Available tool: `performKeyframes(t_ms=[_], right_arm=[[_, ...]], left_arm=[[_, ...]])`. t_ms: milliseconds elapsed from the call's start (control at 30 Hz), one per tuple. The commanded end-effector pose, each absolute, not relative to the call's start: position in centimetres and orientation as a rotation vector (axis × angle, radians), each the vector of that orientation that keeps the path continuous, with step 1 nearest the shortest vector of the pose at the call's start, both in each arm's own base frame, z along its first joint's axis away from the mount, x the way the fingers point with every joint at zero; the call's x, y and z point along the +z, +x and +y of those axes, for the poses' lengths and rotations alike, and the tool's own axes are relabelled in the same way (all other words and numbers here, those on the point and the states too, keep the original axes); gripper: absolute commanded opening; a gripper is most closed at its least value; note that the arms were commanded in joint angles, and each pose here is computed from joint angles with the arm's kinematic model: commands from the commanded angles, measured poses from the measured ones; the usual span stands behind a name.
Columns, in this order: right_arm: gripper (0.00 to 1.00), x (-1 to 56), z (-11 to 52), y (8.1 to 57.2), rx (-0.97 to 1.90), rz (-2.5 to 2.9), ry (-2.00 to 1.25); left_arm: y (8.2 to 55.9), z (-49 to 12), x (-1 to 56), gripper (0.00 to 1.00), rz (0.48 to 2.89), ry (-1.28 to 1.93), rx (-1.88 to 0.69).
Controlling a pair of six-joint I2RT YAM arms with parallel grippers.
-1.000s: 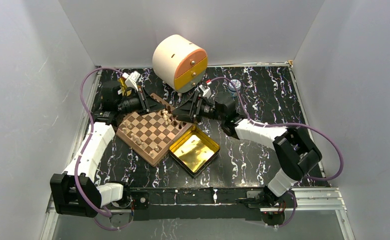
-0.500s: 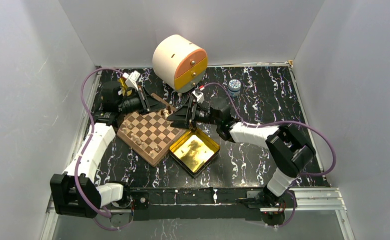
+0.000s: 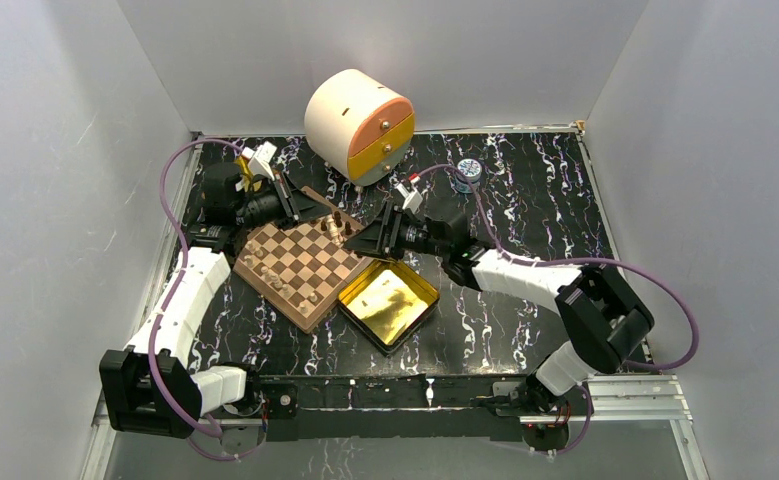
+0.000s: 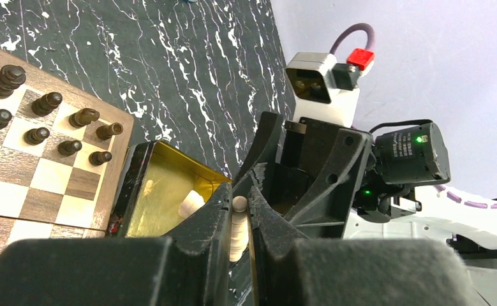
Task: Set up the chess pieces on the board
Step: Pick up the chess piece from the storage box.
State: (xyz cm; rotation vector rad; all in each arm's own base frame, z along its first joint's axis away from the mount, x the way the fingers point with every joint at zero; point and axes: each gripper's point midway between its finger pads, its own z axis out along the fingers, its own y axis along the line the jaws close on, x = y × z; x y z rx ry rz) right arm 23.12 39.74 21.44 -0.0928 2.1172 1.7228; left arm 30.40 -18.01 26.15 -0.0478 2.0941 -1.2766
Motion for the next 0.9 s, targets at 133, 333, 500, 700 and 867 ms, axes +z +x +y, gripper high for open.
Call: performKeyframes(t_ms=[133, 333, 500, 700, 867], right_arm=[[0.64, 27.9, 39.9, 23.7, 1.832, 1.884, -0.219], [0.64, 27.8, 38.1, 25.7, 1.448, 1.726, -0.409], [0.61, 27.7, 36.4, 25.9, 1.212, 1.425, -0.615], [0.61, 28.0, 35.4, 25.9, 0.949, 1.139, -0.84], [0.6, 28.4, 35.4, 25.3, 0.852, 0.941, -0.927]], left_arm=[[30.3, -18.2, 27.4, 0.0, 2.069, -0.126, -1.308], [31.1, -18.5, 27.7, 0.0, 2.09, -0.299, -1.343], [31.3, -18.6, 28.0, 0.0, 2.086, -0.443, -1.354], [31.0, -19.5, 28.1, 0.0, 2.115, -0.515, -1.396], [31.0, -19.8, 29.2, 0.0, 2.094, -0.518, -1.416]])
